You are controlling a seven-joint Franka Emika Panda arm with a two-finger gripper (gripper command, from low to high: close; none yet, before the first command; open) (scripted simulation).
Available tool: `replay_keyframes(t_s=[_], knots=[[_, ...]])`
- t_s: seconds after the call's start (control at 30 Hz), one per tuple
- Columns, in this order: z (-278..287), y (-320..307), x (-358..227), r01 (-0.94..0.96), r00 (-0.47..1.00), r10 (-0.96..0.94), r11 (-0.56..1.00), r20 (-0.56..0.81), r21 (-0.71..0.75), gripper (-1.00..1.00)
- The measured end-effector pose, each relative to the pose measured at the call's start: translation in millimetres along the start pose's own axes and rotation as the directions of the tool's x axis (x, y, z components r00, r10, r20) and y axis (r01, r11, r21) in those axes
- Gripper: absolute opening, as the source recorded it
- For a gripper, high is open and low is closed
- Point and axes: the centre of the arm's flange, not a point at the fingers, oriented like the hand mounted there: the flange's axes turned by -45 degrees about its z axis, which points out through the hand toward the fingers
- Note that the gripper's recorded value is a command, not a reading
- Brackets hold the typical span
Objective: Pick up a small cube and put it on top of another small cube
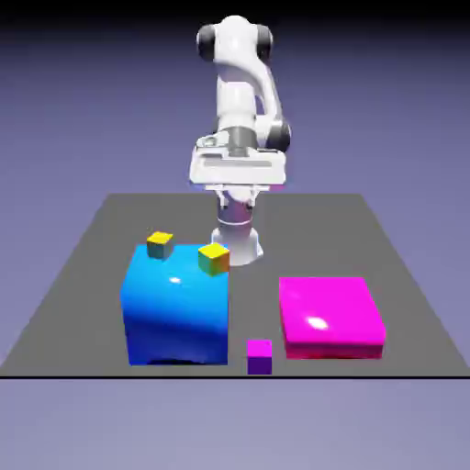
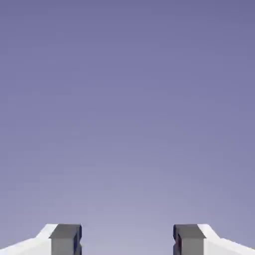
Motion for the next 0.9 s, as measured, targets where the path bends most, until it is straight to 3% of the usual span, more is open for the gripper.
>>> replay_keyframes(t_s=[0.43, 0.9], knots=[[131, -18, 46, -0.009, 0.867, 0.002, 1.000, 0.498, 0.013, 0.00], [275, -39, 25, -0.034, 0.471, 0.008, 0.999, 0.882, 0.008, 0.00]])
